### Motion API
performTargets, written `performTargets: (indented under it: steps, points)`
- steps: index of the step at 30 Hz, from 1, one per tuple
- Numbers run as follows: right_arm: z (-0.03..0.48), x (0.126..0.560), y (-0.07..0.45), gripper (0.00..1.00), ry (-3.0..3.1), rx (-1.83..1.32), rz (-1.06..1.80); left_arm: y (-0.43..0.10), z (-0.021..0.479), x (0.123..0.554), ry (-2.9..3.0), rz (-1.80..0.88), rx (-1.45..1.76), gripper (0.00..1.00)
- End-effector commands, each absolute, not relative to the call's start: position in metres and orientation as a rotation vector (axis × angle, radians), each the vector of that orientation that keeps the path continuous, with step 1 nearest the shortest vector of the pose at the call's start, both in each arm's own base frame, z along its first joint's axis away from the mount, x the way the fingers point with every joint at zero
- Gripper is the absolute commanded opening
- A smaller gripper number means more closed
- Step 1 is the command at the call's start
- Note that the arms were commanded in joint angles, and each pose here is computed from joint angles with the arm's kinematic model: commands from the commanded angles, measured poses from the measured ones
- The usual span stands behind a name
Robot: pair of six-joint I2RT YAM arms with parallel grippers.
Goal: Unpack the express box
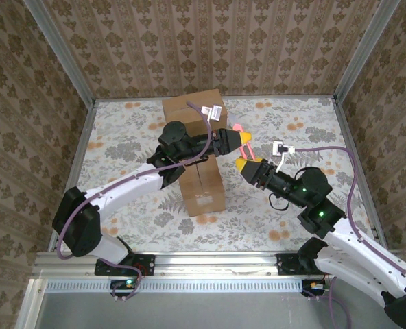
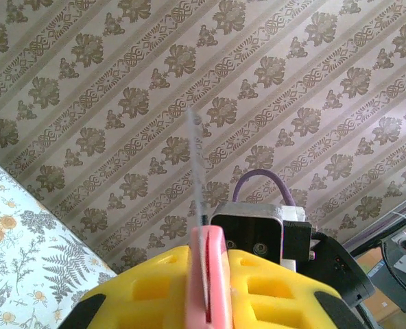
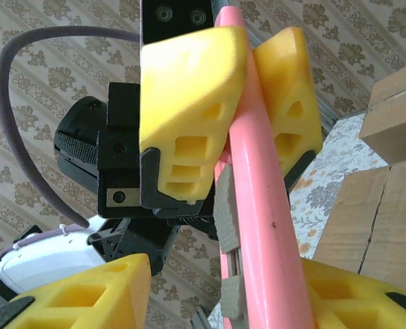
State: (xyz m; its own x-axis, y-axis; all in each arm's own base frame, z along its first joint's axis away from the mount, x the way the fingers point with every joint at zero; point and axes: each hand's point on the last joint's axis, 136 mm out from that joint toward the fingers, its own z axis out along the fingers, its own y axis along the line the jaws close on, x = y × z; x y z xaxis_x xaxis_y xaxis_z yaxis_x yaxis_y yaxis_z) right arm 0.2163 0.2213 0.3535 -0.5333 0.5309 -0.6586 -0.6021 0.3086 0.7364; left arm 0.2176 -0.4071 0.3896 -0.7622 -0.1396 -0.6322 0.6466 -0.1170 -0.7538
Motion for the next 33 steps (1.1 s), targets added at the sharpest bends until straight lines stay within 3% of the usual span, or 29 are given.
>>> performTargets:
  steps: [1,20,27,31,33]
  points:
    - [0.382,0.212,0.211,0.45,1.454,-0.074,1.422,-0.408,0.383,0.214,1.636,-1.933,0.585,0.00]
    - [0.388,0.217,0.206,0.30,1.405,-0.021,1.429,-0.411,0.379,0.214,1.637,-1.927,0.570,0.00]
    - [0.388,0.219,0.200,0.17,1.395,0.017,1.415,-0.409,0.378,0.215,1.632,-1.918,0.558,0.00]
    - [0.387,0.221,0.196,0.01,1.389,0.044,1.402,-0.408,0.379,0.216,1.621,-1.907,0.557,0.00]
    - [0.385,0.223,0.194,0.00,1.392,0.060,1.392,-0.407,0.380,0.216,1.615,-1.902,0.560,0.04]
